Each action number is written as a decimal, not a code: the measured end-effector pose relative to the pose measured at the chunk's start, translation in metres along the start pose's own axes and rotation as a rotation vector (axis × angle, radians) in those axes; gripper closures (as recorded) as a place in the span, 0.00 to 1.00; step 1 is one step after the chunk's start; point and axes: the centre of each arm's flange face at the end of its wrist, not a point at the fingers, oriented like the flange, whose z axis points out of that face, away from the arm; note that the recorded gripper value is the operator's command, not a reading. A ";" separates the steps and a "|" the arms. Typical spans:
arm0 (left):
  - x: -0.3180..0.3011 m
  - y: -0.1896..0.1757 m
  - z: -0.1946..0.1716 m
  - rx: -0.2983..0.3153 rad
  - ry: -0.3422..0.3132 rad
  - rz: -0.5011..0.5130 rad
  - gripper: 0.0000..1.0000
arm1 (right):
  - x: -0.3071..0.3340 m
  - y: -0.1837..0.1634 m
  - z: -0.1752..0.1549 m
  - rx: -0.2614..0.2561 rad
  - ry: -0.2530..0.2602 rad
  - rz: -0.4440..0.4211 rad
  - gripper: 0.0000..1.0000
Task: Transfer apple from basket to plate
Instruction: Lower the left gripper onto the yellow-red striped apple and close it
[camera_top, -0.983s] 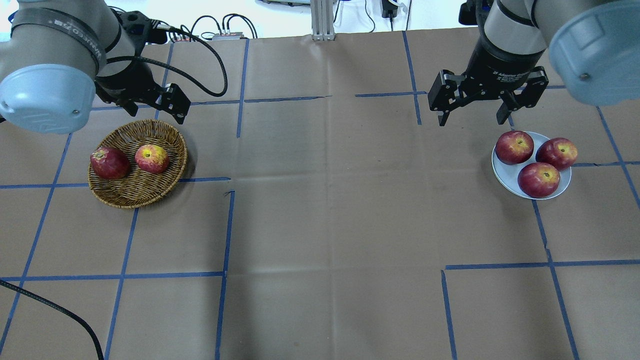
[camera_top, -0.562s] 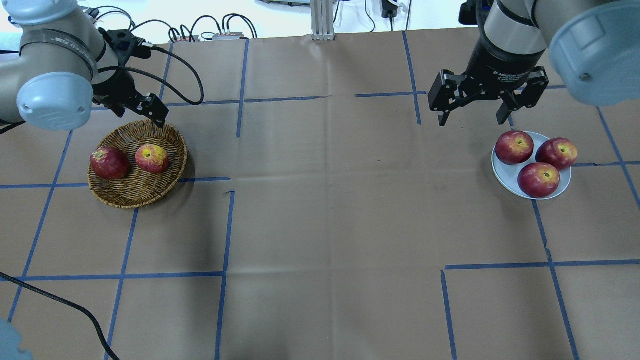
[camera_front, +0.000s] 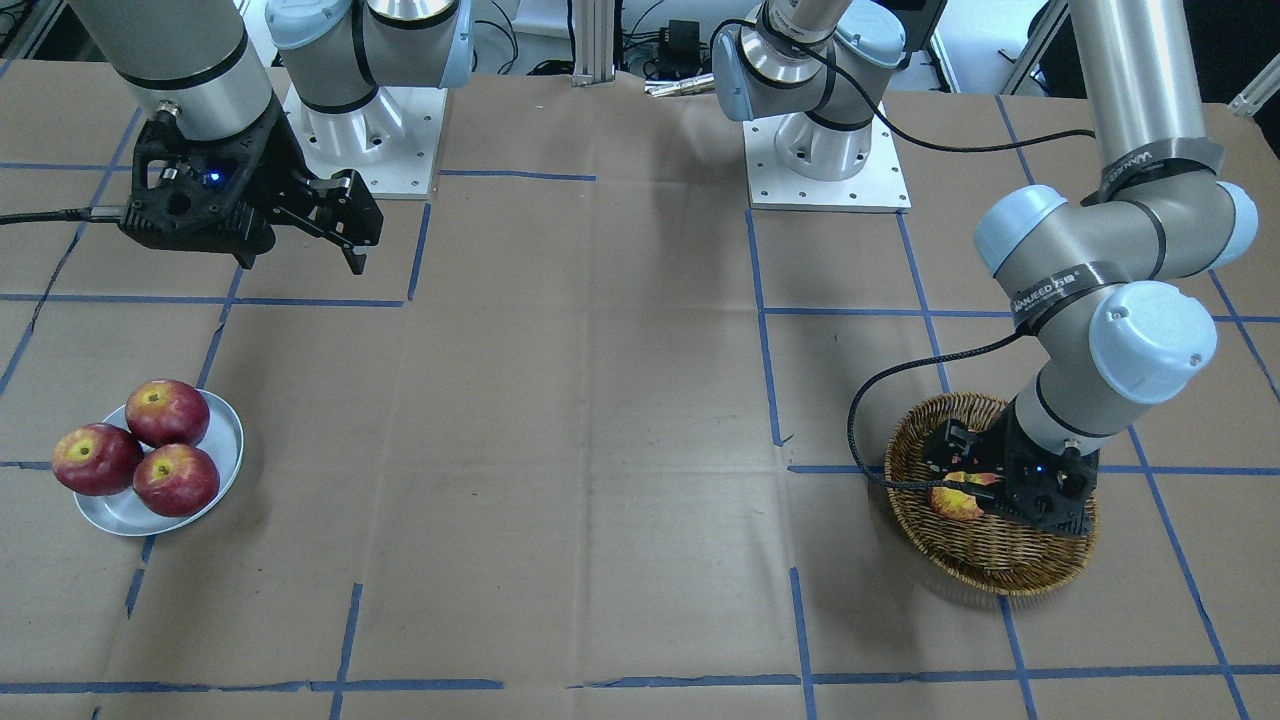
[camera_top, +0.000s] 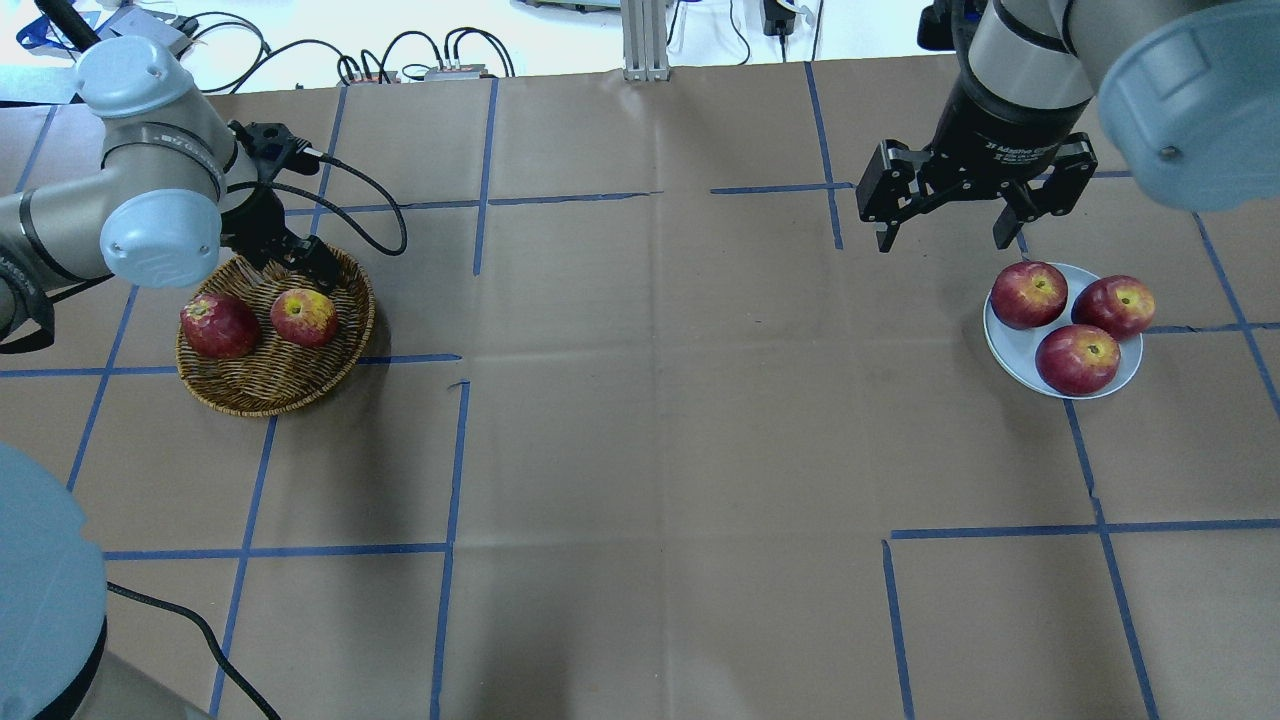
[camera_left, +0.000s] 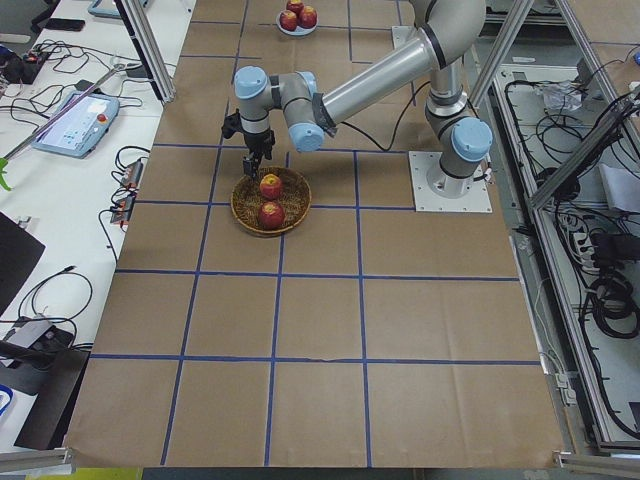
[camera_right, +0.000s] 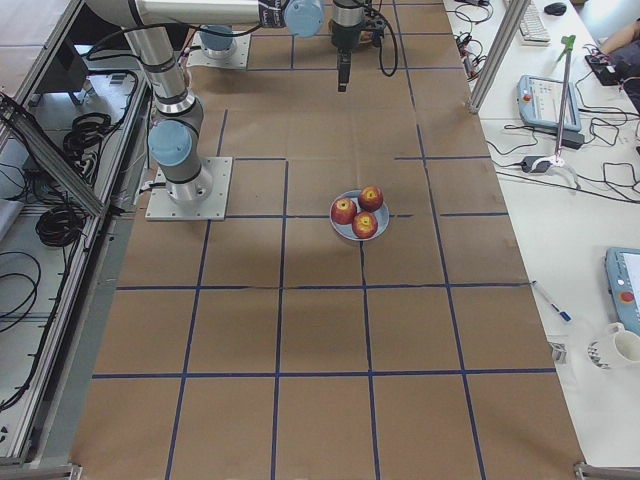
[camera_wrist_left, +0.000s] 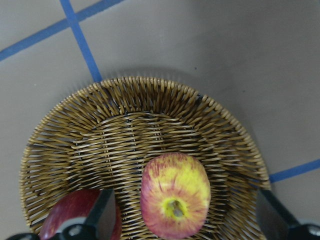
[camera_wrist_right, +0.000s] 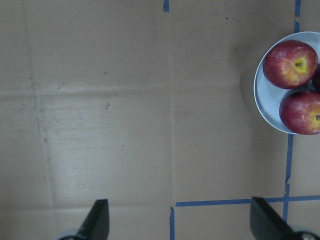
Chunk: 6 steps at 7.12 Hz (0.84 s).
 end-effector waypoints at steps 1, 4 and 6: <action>-0.003 0.002 0.014 0.008 -0.006 0.000 0.01 | 0.000 0.000 0.000 0.000 0.000 0.000 0.00; 0.000 0.013 0.038 -0.007 0.009 -0.005 0.01 | 0.000 0.000 0.000 0.001 -0.002 0.000 0.00; 0.005 0.018 0.047 -0.024 0.019 -0.005 0.03 | 0.000 0.000 -0.001 0.002 -0.003 0.000 0.00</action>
